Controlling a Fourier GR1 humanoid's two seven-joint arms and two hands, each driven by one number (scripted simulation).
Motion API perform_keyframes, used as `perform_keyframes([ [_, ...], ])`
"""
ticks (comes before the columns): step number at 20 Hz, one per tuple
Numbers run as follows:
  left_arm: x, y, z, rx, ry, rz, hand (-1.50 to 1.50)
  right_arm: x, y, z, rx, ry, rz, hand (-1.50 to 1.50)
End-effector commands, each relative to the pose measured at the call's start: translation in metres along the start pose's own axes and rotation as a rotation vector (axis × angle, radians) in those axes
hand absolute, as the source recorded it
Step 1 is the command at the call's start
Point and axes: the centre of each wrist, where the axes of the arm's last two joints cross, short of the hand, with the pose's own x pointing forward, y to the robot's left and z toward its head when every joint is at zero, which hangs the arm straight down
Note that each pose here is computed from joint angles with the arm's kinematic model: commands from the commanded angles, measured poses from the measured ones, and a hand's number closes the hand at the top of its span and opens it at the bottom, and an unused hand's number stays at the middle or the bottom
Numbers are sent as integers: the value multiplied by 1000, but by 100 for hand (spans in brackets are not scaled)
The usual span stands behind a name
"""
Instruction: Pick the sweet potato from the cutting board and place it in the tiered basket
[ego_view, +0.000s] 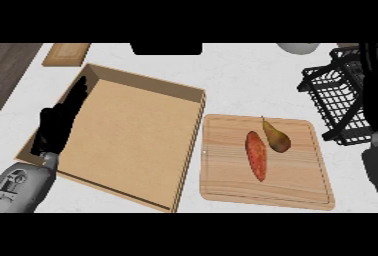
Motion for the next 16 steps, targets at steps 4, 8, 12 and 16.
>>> perform_keyframes([
  [4, -55, -41, 48, 104, 137, 109, 0, -7, -29, 23, -70, 68, 159, 150],
  [8, -64, -53, 62, 104, 237, 198, 0, -64, -98, 71, -566, 419, 397, -150],
  [12, -76, -55, 80, 112, 256, 207, 0, -71, -62, 112, -737, 346, 230, -150],
  [16, -79, -69, 93, 91, 229, 224, 0, -55, -27, 123, -603, 307, 168, -150],
])
